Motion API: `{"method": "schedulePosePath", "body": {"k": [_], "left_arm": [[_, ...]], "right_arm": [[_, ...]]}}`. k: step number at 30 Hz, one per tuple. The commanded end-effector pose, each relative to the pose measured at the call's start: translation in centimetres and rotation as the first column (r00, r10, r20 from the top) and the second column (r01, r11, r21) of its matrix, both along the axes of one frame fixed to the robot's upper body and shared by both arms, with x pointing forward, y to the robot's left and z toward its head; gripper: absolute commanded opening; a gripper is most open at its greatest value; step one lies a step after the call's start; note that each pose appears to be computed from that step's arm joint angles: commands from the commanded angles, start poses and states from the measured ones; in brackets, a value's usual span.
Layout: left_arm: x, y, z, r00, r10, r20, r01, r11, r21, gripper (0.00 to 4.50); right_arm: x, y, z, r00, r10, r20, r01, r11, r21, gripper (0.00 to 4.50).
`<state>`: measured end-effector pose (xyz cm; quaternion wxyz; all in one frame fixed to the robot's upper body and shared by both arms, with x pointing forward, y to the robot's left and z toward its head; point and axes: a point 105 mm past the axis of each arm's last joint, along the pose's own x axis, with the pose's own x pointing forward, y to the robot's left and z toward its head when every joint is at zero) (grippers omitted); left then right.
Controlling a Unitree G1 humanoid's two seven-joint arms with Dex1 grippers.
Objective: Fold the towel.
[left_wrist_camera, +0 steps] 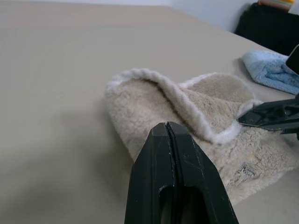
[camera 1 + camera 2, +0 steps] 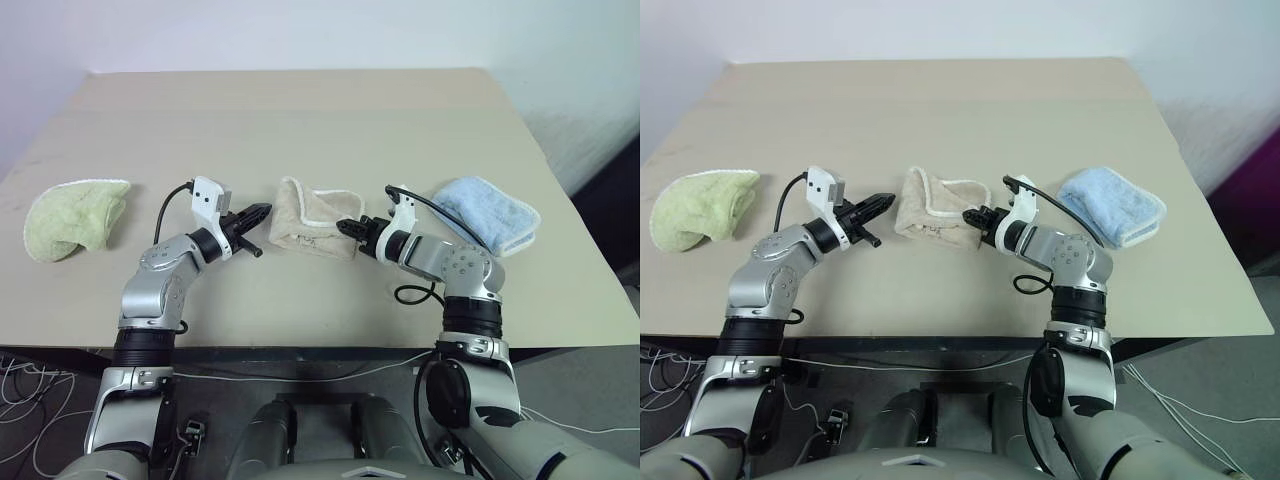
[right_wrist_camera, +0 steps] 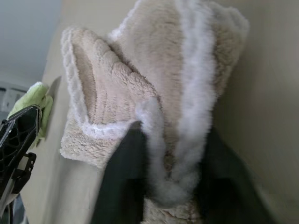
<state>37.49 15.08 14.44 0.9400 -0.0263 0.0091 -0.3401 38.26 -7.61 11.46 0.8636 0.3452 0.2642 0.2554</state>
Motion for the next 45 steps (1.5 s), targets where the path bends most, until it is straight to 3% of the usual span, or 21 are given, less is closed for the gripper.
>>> {"method": "schedulePosePath", "body": {"k": [1,10,16,20,24,28,33,36,44,45], "left_arm": [[-0.1,-0.3,1.4,0.998,-0.008,0.056,0.008,1.000,-0.006,0.00],[-0.1,-0.8,1.3,0.998,-0.021,0.056,0.021,1.000,0.001,0.00],[-0.2,-0.7,1.0,0.999,-0.017,0.051,0.018,1.000,0.000,0.00],[-0.1,-1.5,0.8,0.998,-0.038,0.046,0.038,0.999,-0.004,0.00],[0.1,-2.3,0.8,0.997,-0.059,0.045,0.060,0.998,-0.009,0.00],[0.0,-3.0,0.7,0.996,-0.077,0.041,0.078,0.997,-0.011,0.00],[-0.1,-3.6,0.5,0.995,-0.090,0.037,0.091,0.996,-0.015,0.00],[-0.1,-3.9,0.4,0.994,-0.100,0.032,0.101,0.995,-0.014,0.00],[-0.2,-4.5,0.2,0.993,-0.116,0.026,0.116,0.993,-0.016,0.00],[-0.3,-4.5,0.1,0.993,-0.118,0.024,0.118,0.993,-0.016,0.00]], "right_arm": [[-0.1,-0.3,1.7,0.998,-0.010,0.055,0.008,0.999,0.038,0.02],[0.1,-2.2,5.7,0.981,-0.072,0.179,0.057,0.995,0.086,0.02],[0.5,-11.5,13.1,0.870,-0.342,0.354,0.325,0.939,0.108,0.02],[0.1,-16.9,15.0,0.781,-0.514,0.356,0.499,0.855,0.139,0.02],[-0.7,-21.1,12.9,0.725,-0.656,0.213,0.641,0.754,0.141,0.02],[-1.9,-22.1,7.8,0.703,-0.711,-0.021,0.708,0.697,0.119,0.02],[-4.1,-24.4,3.4,0.524,-0.823,-0.217,0.848,0.528,0.044,0.02],[-4.6,-24.3,2.8,0.492,-0.831,-0.260,0.866,0.498,0.045,0.02],[-4.4,-23.6,4.6,0.524,-0.821,-0.225,0.852,0.507,0.134,0.02],[-4.4,-23.6,5.0,0.531,-0.820,-0.214,0.847,0.508,0.156,0.29]]}}
